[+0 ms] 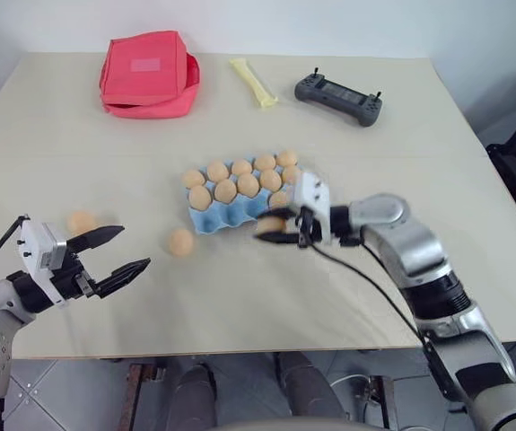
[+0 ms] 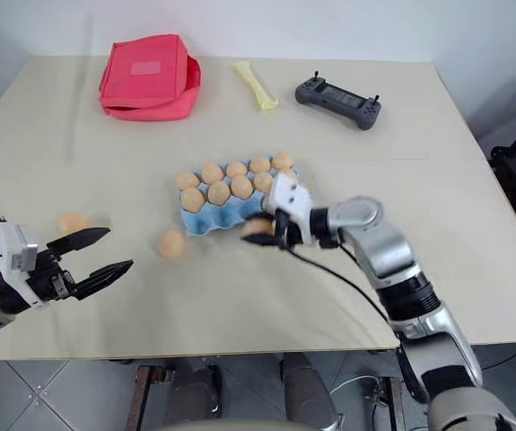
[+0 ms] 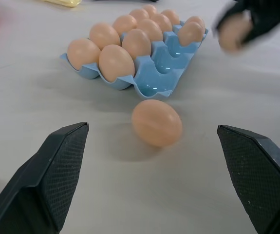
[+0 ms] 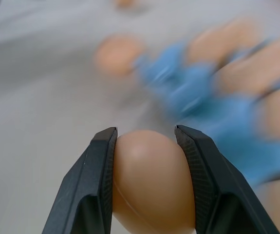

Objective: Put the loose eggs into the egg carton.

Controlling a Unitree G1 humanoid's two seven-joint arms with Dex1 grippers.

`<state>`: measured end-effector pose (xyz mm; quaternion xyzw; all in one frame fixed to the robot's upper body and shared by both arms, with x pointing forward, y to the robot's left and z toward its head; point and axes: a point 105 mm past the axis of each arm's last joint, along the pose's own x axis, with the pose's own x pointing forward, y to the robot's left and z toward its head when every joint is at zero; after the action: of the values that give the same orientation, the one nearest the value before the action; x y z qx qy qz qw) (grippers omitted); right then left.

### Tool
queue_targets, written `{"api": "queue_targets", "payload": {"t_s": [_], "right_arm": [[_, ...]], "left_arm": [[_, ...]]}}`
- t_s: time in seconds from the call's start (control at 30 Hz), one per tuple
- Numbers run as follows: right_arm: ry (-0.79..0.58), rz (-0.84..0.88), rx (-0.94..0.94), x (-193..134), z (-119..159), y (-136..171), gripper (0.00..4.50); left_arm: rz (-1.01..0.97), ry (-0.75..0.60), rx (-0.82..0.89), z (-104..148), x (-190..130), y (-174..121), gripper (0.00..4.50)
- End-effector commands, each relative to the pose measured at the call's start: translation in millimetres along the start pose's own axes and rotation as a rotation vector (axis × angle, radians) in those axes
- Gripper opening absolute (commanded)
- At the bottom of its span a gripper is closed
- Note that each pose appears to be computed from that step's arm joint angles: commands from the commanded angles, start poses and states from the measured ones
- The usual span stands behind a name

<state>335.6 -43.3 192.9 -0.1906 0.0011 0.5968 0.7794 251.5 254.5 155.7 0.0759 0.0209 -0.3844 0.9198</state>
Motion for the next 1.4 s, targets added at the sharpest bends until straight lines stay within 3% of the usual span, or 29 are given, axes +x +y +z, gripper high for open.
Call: {"api": "queue_targets", "payload": {"t_s": [0.03,0.4,0.7,1.07,1.4], "right_arm": [[-0.064,-0.072,0.004,2.4,16.0,-16.9,1.54],[-0.071,-0.125,0.033,30.2,6.5,-35.7,1.54],[-0.091,-0.122,0.014,30.8,12.6,-37.6,4.48],[-0.142,-0.100,-0.047,-8.2,24.0,-36.2,4.48],[-0.063,0.041,0.013,-65.7,-7.5,-22.5,4.48]], "left_arm": [[-0.008,-0.041,0.022,9.2,3.3,-1.1,4.50],[0.011,-0.057,0.029,10.7,7.4,-0.2,4.50],[0.032,-0.065,0.031,13.4,10.0,2.5,4.50],[0.199,-0.052,0.002,15.8,4.9,13.2,4.50],[0.368,-0.033,-0.070,-5.4,-39.5,2.0,4.50]]}}
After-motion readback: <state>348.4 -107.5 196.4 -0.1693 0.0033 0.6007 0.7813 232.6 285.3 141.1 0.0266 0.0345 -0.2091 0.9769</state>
